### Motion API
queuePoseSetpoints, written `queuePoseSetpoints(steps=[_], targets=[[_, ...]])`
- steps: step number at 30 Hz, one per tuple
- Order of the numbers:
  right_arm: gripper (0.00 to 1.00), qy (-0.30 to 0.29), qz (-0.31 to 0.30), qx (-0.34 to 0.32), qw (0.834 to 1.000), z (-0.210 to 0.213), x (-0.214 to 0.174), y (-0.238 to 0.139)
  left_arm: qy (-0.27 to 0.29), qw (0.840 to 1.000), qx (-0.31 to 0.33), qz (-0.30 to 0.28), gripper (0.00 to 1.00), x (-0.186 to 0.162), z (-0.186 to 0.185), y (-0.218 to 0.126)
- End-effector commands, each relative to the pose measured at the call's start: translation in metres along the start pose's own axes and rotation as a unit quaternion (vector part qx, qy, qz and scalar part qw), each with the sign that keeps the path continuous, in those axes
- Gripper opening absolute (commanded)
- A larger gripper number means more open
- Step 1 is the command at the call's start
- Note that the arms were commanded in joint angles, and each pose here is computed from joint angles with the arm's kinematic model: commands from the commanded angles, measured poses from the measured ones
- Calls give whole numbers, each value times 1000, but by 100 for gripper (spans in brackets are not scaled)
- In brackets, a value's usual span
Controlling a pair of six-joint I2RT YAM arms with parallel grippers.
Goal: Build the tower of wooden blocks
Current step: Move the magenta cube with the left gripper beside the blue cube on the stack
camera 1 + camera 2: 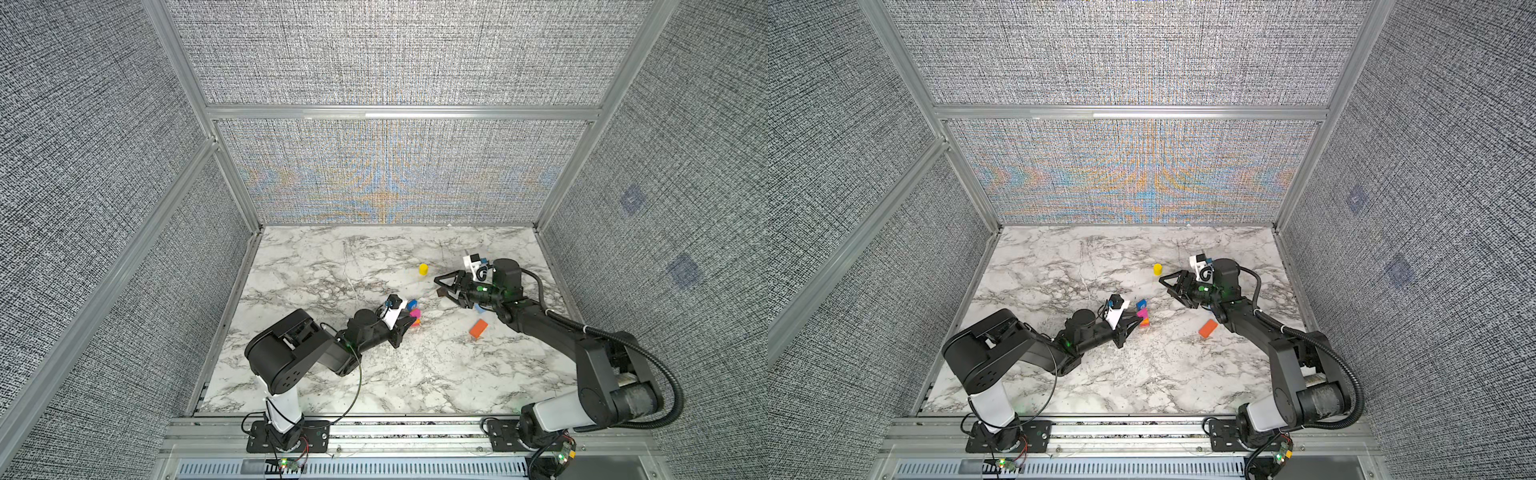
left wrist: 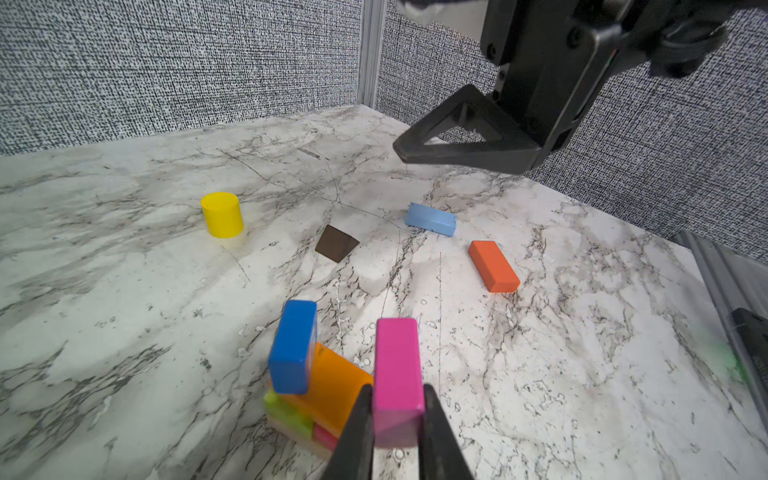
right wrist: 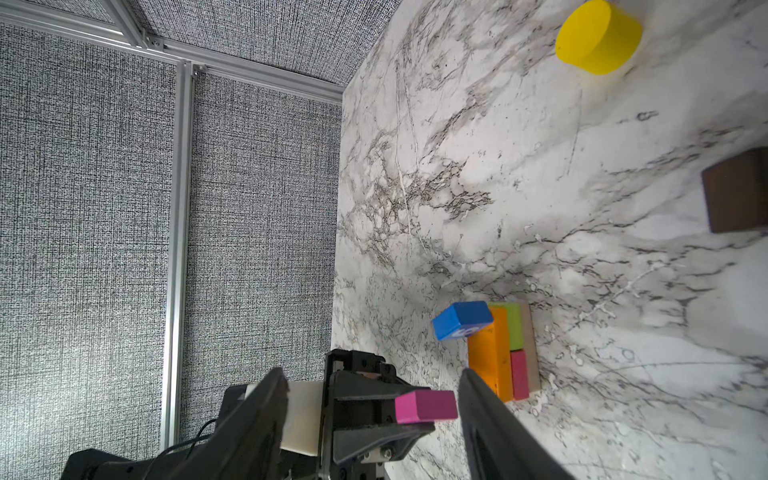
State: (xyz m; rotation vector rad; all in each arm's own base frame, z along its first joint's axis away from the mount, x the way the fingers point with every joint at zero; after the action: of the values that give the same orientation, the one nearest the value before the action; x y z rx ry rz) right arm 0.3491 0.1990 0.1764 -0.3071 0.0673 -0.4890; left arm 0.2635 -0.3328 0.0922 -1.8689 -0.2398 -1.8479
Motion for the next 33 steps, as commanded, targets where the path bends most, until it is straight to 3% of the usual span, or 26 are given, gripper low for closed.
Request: queuePoseSetpoints(steps=[1, 33], targets=[[67, -12, 7, 8, 1000, 3, -2, 0, 7, 1000, 7, -15, 12, 5, 3, 2], [67, -4, 13, 12, 1000, -3, 4, 1, 9, 1000, 11, -6, 12, -7, 7, 15]])
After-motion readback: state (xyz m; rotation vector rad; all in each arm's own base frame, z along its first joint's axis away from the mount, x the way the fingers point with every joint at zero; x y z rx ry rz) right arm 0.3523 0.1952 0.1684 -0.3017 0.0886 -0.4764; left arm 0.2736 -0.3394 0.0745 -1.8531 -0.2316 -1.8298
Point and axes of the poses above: each gripper's point midway between its finger pads, its own y axis out along the fingers, its own z axis along the line the jaws close on, x = y × z, the point moved 1 cm from there along -y, back along the fingers, and after that the axes turned 14 degrees about y, right-handed, at the moved point
